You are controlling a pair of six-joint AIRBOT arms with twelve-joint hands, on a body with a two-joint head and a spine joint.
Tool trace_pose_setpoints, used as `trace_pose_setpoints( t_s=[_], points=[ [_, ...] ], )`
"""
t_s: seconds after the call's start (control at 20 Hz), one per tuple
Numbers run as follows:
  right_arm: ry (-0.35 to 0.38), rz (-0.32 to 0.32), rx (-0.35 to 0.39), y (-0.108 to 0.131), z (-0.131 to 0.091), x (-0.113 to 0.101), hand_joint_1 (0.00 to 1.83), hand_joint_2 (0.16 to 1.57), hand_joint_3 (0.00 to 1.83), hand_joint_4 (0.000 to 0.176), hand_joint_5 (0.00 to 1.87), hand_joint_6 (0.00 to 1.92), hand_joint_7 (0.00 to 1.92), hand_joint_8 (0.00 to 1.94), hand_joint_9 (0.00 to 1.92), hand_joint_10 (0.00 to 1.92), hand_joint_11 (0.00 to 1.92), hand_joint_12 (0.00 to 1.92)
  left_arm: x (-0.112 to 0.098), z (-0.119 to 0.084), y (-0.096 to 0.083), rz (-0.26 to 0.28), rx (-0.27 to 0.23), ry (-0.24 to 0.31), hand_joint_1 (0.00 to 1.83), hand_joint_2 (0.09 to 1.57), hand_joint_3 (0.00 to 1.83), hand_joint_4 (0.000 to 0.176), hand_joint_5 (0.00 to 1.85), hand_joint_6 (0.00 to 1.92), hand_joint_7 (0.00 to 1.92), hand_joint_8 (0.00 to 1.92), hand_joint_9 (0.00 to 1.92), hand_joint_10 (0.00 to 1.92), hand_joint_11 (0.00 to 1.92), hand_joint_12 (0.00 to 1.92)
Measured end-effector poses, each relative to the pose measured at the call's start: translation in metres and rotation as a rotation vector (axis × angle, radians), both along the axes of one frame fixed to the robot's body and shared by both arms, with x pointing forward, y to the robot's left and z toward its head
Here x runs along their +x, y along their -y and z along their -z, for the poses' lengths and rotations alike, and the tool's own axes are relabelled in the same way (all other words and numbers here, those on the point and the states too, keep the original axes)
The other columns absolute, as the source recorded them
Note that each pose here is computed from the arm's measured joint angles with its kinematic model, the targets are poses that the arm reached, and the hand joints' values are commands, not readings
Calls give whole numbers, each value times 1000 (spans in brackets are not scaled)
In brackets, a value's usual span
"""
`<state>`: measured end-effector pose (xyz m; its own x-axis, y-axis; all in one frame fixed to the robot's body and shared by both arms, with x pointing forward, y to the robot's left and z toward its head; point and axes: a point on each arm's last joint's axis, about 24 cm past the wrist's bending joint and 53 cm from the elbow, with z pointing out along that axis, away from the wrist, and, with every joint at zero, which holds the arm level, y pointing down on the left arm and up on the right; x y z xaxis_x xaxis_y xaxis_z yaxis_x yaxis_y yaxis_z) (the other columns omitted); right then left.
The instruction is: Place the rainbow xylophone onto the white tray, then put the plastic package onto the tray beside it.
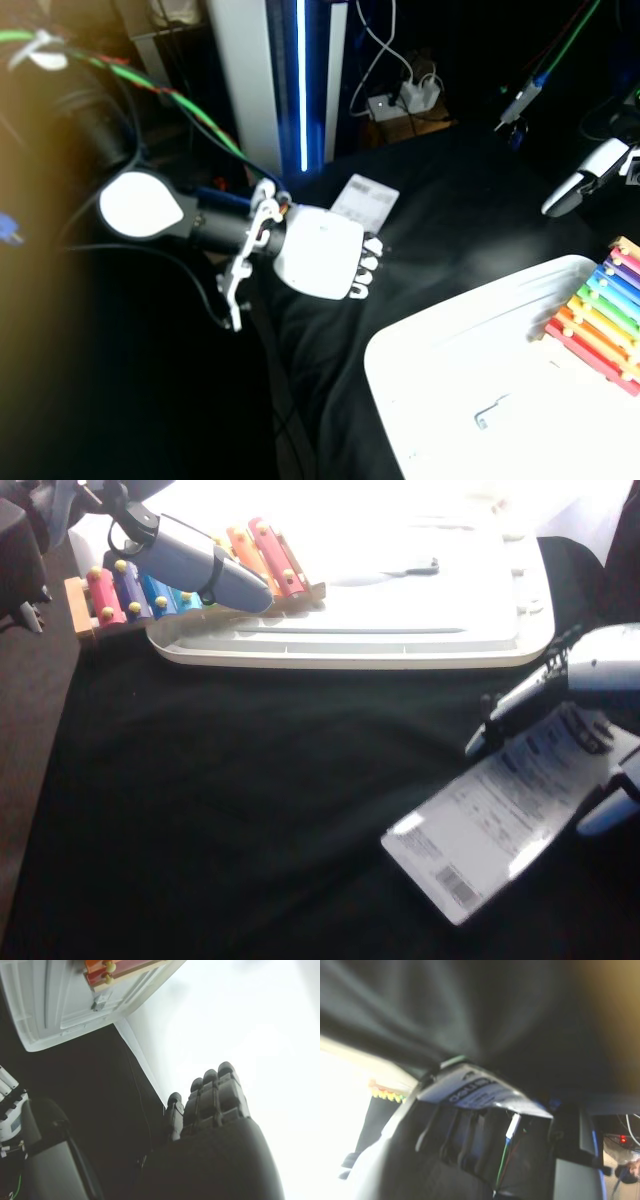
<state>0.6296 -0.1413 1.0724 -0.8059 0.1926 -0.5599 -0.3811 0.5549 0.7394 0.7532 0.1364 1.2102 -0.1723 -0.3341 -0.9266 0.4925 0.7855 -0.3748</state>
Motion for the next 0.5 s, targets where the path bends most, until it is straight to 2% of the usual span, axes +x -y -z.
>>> trace_pose_setpoints(
  t_s=[0.05, 0.1, 0.15, 0.2, 0.25, 0.3, 0.35, 0.4, 0.45, 0.5],
  points=[
    [15, 8, 3, 1, -5, 4, 1324, 1160, 0, 0, 802, 1175, 921, 1133, 836, 1284, 677, 1416, 0, 1, 0, 0, 1, -1, 718, 673, 0, 176, 0, 0, 0, 0, 0, 0, 0, 0],
    [25, 13, 3, 2, -8, 6, 1346, 1167, 3, 0, 748, 1259, 911, 1127, 847, 1314, 682, 1397, 0, 1, 0, 0, 1, -1, 711, 677, 0, 176, 0, 0, 0, 0, 0, 0, 0, 0],
    [49, 17, -2, 5, -12, 9, 1353, 1160, 0, 0, 770, 1214, 908, 1135, 875, 1299, 720, 1386, 0, 2, 1, 0, 2, -3, 692, 681, 0, 176, 0, 0, 0, 0, 0, 0, 17, 7],
    [69, 26, 0, 6, -17, 13, 1357, 1149, 0, 0, 835, 1108, 907, 1144, 880, 1309, 724, 1453, 1, 3, 2, 1, 5, -6, 713, 683, 0, 176, 0, 0, 0, 0, 0, 0, 3, 1],
    [91, 26, 1, 4, -23, 16, 1373, 1117, 0, 0, 887, 1002, 967, 1063, 966, 1211, 821, 1436, 1, 4, 2, 1, 6, -8, 728, 681, 0, 176, 0, 0, 0, 0, 0, 0, 0, 0],
    [113, 25, 6, 3, -29, 20, 1269, 1117, 0, 0, 911, 1005, 1020, 1068, 985, 1226, 892, 1516, 1, 4, 2, 1, 7, -8, 733, 677, 0, 176, 0, 0, 0, 0, 0, 0, 0, 0],
    [130, 30, 16, 2, -37, 24, 1257, 1118, 0, 0, 881, 1045, 1056, 1042, 1040, 1240, 967, 1543, 1, 5, 4, 3, 6, -9, 744, 675, 0, 176, 0, 0, 0, 0, 0, 0, 0, 0],
    [156, 36, 29, 1, -48, 30, 1262, 1115, 0, 0, 881, 1027, 1075, 1030, 1059, 1224, 981, 1534, 1, 5, 4, 4, 7, -9, 771, 678, 0, 176, 0, 0, 0, 0, 0, 0, 0, 0],
    [171, 45, 39, 2, -55, 35, 1252, 1126, 1, 0, 901, 981, 1010, 1157, 940, 1337, 846, 1633, 1, 6, 3, 2, 8, -11, 767, 689, 3, 176, 0, 0, 0, 0, 0, 0, 0, 0],
    [188, 54, 48, 3, -62, 41, 1253, 1134, 2, 0, 892, 978, 992, 1208, 916, 1411, 827, 1719, 1, 6, 3, 2, 10, -14, 760, 699, 7, 176, 0, 0, 0, 0, 0, 0, 0, 0]
  ],
)
